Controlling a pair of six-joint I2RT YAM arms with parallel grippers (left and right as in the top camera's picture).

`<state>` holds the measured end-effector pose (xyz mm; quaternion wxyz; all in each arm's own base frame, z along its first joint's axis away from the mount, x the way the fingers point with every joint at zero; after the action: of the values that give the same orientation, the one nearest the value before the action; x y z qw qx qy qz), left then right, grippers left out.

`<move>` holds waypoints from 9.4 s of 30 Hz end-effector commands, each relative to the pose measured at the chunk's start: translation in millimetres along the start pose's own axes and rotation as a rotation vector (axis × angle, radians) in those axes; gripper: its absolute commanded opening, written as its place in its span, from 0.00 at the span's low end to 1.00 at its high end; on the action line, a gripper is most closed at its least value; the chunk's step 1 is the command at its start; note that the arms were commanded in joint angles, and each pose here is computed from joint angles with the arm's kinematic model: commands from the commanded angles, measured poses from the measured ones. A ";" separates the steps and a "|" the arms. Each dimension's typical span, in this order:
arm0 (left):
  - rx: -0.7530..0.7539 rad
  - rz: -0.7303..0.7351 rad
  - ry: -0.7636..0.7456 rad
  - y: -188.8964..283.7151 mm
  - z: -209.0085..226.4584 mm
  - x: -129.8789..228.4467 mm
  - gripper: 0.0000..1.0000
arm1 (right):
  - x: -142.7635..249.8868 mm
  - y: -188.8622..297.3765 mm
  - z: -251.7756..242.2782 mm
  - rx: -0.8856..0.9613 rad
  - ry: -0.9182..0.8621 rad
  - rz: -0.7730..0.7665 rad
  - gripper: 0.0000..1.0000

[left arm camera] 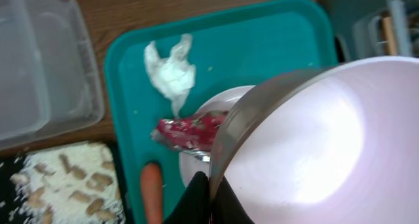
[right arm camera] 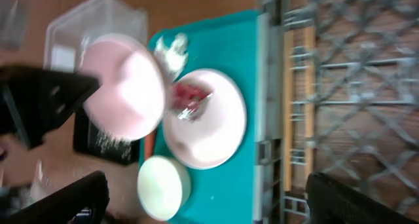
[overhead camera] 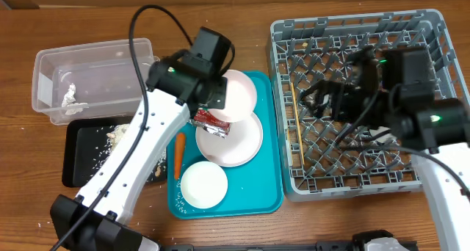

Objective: Sort waste into correct bins and load items into the dishwasher

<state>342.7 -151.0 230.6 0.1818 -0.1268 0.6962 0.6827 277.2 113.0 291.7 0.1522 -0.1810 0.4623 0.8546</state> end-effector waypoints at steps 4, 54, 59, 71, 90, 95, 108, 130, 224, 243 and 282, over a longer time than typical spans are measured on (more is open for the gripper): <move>0.115 -0.099 0.011 28.3 -36.5 -6.9 0.04 | 17.5 -32.1 31.7 -0.022 0.079 0.100 0.87; 0.418 -0.063 -0.059 99.6 -81.6 6.5 0.04 | -14.6 -28.8 44.7 0.021 0.172 -0.050 0.53; 0.533 -0.024 -0.077 109.4 -97.8 13.5 0.04 | -23.3 -30.5 27.3 0.142 0.166 -0.090 0.11; 0.354 -0.158 -0.165 126.4 -65.2 -7.1 0.92 | -55.4 21.1 -35.6 0.668 0.102 -0.363 0.04; 0.141 -0.379 -0.095 238.6 12.8 -8.2 1.00 | -102.7 0.7 -177.6 1.607 -0.002 -0.454 0.04; 0.124 -0.342 -0.104 235.1 16.0 -1.0 1.00 | -94.1 -39.8 -203.5 1.677 0.063 -0.326 0.04; 0.105 -0.307 -0.120 225.5 14.0 -1.6 1.00 | -92.4 -78.0 -193.8 1.653 0.196 -0.244 0.04; 0.082 -0.250 -0.145 213.3 12.4 0.9 1.00 | -72.3 -104.5 -125.8 1.419 0.343 -0.154 0.83; 0.104 -0.219 -0.145 208.1 7.0 2.8 1.00 | 53.9 -292.3 -4.2 0.304 0.438 0.344 0.04; 0.104 -0.219 -0.145 208.1 7.0 2.7 1.00 | 25.6 -257.5 11.2 0.357 0.454 0.269 0.04; 0.096 -0.198 -0.150 200.1 3.7 0.0 1.00 | -79.1 -59.7 -20.3 0.966 0.305 -0.350 0.04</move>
<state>257.6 -140.2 410.0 0.3021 -0.1365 0.6957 0.6373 370.9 152.6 244.6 0.2239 -0.2933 0.7456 0.5548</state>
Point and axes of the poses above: each gripper's point midway between its finger pads, its own y axis back along the fingers, its own z axis along the line the jaws close on, x = y × z, the point moved 3 cm from there along y, back along the fingers, and after that the axes turned 3 degrees about y, right-handed, at the moved point
